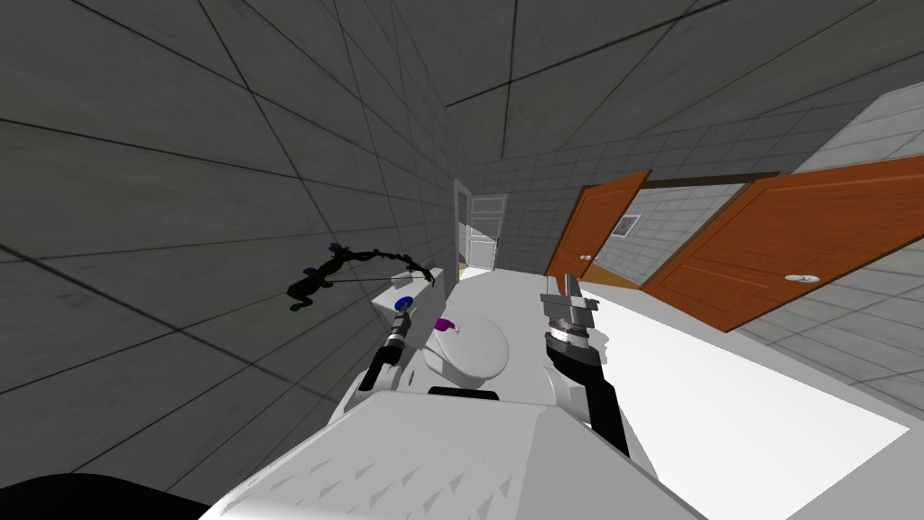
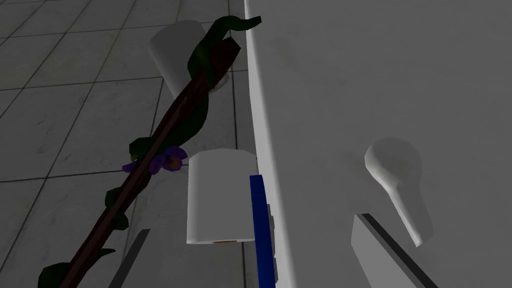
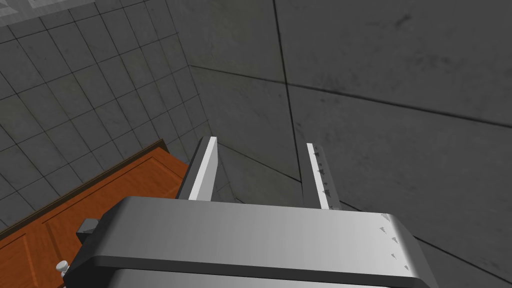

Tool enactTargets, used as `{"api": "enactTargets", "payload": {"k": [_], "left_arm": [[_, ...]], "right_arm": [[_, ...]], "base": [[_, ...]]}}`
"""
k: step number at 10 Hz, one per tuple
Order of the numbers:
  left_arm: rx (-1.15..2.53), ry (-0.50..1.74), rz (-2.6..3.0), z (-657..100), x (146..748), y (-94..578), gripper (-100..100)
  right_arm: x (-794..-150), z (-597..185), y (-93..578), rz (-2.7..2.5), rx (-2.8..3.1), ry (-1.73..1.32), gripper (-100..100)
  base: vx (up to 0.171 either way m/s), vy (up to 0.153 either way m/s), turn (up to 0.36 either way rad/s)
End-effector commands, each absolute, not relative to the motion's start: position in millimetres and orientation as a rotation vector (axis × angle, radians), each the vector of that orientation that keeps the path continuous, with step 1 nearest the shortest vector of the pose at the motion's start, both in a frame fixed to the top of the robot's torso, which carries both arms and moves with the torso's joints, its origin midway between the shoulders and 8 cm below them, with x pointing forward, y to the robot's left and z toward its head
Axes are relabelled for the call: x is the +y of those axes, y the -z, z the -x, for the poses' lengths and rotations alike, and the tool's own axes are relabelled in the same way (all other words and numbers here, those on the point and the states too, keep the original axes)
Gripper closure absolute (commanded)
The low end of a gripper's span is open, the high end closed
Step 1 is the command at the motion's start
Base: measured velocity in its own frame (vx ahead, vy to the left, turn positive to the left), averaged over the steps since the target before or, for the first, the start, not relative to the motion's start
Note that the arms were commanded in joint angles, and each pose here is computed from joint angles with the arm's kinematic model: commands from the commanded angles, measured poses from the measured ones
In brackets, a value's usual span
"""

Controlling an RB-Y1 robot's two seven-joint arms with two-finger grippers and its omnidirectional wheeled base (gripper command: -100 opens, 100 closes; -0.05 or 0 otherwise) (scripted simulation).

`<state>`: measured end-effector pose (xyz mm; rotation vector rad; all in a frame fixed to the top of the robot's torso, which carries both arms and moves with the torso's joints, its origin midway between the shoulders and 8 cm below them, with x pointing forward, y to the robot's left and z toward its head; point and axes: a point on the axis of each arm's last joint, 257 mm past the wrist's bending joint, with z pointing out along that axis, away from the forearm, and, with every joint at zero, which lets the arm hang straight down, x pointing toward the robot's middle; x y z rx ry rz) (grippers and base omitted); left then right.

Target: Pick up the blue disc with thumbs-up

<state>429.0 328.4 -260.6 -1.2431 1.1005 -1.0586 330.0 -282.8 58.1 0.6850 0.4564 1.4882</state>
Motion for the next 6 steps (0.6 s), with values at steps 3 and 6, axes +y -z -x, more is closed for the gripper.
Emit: {"api": "enactTargets", "payload": {"k": [3, 6], "left_arm": [[1.078, 1.072, 1.254, -429.1, 325.0, 257.4, 0], [1.078, 1.072, 1.253, -429.1, 325.0, 257.5, 100]], "right_arm": [[-282.8, -330.0, -58.1, -0.685, 0.456, -1.488, 0], [-282.8, -330.0, -58.1, -0.685, 0.456, -1.488, 0]], "base": [[0.002, 0.012, 0.0], [0.0, 0.0, 0.0]]}}
